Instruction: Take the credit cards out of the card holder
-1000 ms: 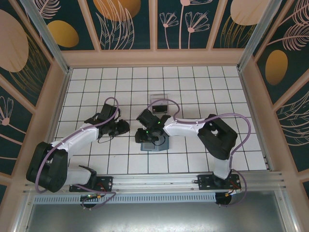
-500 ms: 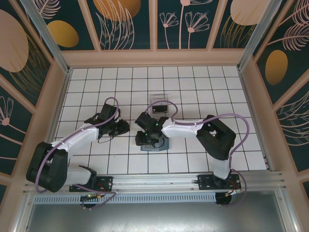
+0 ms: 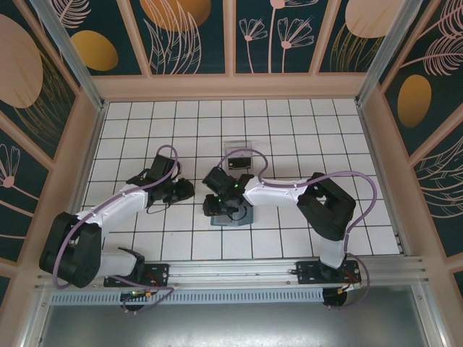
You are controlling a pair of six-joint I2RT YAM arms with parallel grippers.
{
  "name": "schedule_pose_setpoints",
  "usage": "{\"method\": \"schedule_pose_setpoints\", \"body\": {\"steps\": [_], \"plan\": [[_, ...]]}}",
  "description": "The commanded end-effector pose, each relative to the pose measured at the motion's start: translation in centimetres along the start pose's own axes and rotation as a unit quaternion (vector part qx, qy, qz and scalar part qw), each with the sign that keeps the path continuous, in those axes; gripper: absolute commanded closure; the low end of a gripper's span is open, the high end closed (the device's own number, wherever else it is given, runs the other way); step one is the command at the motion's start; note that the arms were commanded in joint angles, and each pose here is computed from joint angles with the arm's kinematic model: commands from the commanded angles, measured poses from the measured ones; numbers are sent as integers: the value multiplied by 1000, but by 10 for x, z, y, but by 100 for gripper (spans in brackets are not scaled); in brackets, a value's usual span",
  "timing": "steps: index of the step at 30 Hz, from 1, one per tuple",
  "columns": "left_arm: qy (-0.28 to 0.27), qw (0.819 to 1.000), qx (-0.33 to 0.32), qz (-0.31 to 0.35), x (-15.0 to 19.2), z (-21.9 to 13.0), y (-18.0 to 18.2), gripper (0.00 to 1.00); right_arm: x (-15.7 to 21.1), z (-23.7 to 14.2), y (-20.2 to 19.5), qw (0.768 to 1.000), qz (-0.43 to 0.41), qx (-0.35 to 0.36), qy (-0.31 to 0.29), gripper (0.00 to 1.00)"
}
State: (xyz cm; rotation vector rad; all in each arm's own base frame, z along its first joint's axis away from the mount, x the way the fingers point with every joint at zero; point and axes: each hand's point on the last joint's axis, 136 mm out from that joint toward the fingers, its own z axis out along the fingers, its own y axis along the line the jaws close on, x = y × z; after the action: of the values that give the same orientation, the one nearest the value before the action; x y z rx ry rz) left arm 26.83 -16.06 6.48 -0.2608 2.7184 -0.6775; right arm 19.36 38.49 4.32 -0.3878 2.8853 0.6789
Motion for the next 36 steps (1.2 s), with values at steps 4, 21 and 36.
{"method": "schedule_pose_setpoints", "body": {"steps": [4,21,36], "plan": [[-6,1000,9,7,-8,-4,-8,73,10,1,-15,999,11,36,8,63],[-5,1000,12,6,-9,-3,-10,73,18,-8,-42,994,22,107,10,60],[-4,1000,18,9,-10,-3,-13,73,13,-17,-52,976,-16,219,-6,48]]}}
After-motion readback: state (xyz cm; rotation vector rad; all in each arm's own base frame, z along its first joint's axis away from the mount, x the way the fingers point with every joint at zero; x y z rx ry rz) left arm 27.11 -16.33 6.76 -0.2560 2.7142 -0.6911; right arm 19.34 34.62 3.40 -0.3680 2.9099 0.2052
